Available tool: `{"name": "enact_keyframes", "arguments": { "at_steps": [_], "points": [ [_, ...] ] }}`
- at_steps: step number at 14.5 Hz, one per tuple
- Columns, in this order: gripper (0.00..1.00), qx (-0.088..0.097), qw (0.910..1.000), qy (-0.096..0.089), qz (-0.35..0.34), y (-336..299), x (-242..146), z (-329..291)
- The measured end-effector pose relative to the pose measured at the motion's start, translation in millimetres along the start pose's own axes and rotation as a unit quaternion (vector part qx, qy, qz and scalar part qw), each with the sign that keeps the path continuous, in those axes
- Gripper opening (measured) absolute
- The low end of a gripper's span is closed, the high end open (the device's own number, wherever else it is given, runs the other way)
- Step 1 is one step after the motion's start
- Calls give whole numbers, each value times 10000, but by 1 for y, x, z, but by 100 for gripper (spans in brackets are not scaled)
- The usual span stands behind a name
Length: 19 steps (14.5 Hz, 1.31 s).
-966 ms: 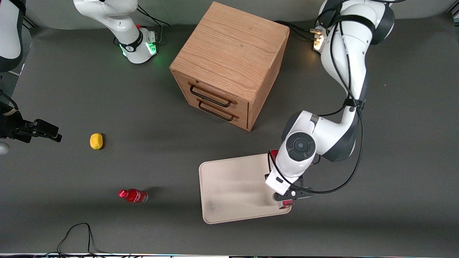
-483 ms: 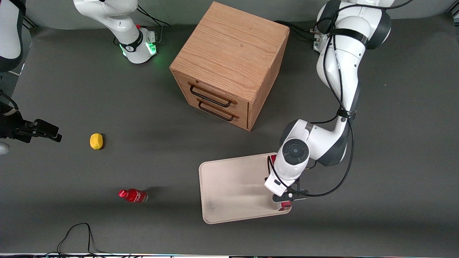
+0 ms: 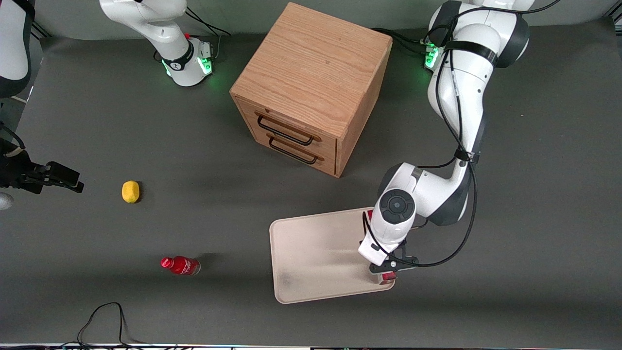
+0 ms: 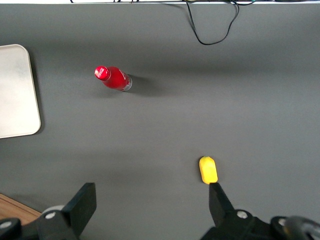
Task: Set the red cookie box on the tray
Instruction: 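Open the left gripper to release the box onto the tray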
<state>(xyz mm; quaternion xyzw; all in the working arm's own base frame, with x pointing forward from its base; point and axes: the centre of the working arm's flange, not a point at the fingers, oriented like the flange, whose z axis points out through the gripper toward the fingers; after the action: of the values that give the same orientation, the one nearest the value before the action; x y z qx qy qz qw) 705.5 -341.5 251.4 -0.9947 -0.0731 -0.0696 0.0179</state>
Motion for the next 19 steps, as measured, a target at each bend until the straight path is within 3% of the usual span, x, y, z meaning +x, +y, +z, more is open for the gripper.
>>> {"name": "enact_keyframes", "arguments": {
  "at_steps": [5,8,12,16,19],
  "points": [
    [72,11,10000,18,-9,-1,0,0],
    [99,-24,10000,67,-48,0,2,-4],
    [100,-50,9998,154,-146,-6,13,-46],
    [100,160,9992,1,-356,-52,32,-153],
    [100,37,9996,-284,34,-121,39,-248]
  ]
}}
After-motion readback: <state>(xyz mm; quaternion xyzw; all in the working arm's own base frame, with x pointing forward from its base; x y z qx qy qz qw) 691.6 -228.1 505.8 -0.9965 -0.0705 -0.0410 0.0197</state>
